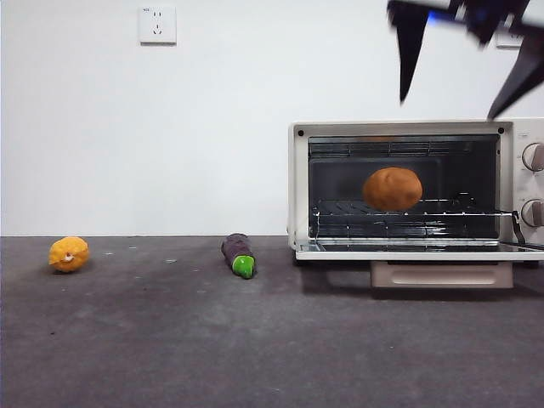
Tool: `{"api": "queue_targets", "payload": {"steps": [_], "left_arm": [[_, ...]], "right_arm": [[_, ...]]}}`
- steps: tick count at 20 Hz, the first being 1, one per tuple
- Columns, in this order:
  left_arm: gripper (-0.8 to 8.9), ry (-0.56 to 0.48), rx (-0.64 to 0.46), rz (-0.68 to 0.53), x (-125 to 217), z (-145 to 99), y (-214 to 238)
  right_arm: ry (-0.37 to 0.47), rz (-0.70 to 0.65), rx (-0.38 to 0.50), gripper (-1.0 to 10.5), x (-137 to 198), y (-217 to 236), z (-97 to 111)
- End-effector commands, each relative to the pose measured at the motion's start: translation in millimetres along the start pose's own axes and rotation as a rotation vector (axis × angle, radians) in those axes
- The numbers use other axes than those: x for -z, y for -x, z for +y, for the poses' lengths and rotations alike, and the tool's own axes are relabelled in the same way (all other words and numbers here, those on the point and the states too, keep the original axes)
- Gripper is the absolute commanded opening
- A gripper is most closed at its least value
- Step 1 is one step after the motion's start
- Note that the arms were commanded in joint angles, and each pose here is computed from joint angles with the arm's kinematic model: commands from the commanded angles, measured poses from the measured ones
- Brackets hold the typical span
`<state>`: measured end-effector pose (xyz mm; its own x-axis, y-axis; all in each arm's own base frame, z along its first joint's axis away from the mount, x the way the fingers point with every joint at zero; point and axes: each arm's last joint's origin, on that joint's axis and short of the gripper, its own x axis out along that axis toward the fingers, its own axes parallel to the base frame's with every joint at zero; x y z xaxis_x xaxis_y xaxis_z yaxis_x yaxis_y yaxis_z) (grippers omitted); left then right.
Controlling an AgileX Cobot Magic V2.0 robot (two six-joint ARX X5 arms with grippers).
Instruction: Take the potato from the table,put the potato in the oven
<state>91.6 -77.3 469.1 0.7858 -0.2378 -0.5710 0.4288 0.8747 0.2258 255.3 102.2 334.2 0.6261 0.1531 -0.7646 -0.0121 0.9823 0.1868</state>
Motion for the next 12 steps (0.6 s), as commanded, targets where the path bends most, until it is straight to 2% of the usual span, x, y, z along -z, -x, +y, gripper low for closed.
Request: {"api": "queue_targets", "payload": {"steps": [1,5,12], "left_arm": [[-0.06,-0.027,0.074,0.03,-13,-12,-24],[-0.06,-0.034,0.279,0.042,-32,-27,-62],[-0.06,0.114,0.632,0.087,-50,-17,-132]], "right_arm": [[0.063,-0.03,-0.03,4.6,9,29,2],[0.089,-0.12,-0.027,1.2,30,86,-6],[0.078,-0.214,-0.056,0.6,72,160,-41]]}}
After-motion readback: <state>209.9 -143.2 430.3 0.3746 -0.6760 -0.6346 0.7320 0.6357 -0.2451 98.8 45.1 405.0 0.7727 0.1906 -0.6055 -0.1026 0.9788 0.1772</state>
